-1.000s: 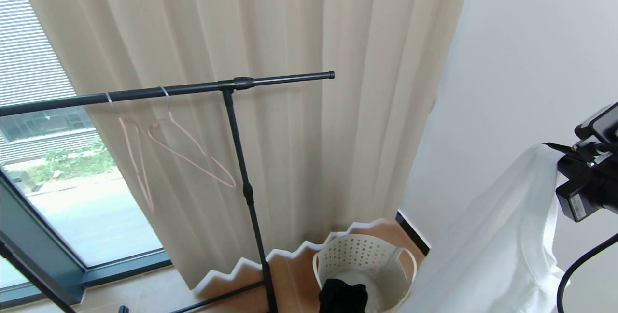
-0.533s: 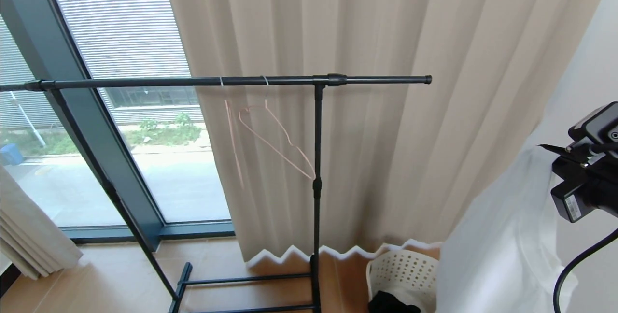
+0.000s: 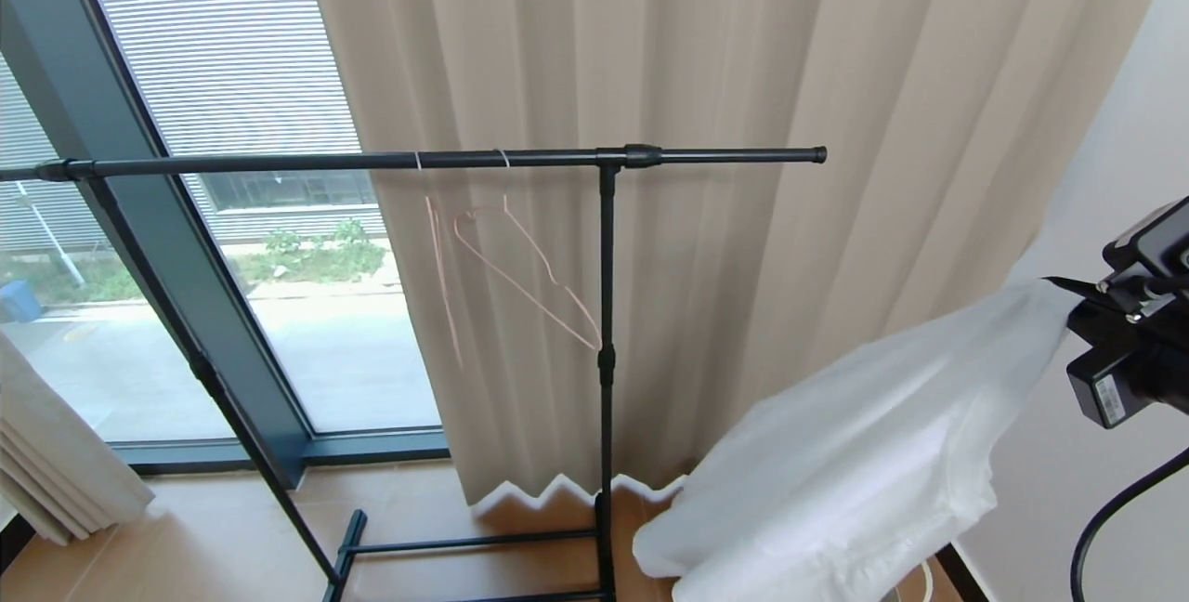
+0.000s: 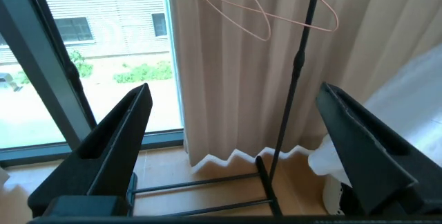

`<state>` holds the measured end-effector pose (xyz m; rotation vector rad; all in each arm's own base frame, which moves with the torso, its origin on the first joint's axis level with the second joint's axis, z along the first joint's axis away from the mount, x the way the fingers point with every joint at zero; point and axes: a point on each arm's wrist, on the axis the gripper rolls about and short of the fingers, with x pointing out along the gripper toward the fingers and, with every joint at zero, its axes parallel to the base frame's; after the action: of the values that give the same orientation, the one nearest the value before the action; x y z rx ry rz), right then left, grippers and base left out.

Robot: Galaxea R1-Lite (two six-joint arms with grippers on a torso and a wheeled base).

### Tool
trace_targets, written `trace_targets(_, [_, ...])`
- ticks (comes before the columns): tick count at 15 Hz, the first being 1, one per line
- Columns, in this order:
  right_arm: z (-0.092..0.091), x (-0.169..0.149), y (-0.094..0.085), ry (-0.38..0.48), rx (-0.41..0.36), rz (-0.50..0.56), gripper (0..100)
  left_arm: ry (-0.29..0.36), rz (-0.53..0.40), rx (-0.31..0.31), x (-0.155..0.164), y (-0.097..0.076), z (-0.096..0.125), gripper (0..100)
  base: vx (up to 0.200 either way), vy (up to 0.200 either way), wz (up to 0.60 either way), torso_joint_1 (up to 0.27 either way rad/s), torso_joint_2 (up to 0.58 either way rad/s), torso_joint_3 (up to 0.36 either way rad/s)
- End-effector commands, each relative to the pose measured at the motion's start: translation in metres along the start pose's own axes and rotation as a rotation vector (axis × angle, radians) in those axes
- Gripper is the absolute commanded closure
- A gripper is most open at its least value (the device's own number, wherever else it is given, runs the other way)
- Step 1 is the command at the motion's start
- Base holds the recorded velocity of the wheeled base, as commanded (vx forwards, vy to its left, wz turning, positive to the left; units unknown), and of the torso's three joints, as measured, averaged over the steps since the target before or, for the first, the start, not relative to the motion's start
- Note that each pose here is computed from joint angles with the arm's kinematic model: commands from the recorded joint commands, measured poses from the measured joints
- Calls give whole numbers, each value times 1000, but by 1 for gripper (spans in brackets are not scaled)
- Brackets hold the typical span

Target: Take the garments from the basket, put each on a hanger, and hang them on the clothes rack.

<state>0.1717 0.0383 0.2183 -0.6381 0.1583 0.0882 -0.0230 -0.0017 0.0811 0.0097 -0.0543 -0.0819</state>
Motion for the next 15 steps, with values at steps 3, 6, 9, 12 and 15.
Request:
trace_targets(3, [0,0,0,1,-1,2,100,0,-1,0,0,0,0,0,0,200,0,7,6,2])
trace_targets(6, [-1,0,1,1,-1,2,100,0,-1,-2,0,0,0,0,-133,200,0,4,-1,4])
trace_targets(9, [-1,0,1,2,-1,3,100,0,-1,-2,0,0,0,0,-200,200,0,9,4,2])
trace_targets(12, [-1,0,1,3,-2,4,100,0,-1,0,0,0,0,0,-200,67,0,-6,-2,4])
trace_targets(15, [-2,0,1,6,-2,6,100,0,-1,0,0,0,0,0,-67,133,0,-4,-1,2])
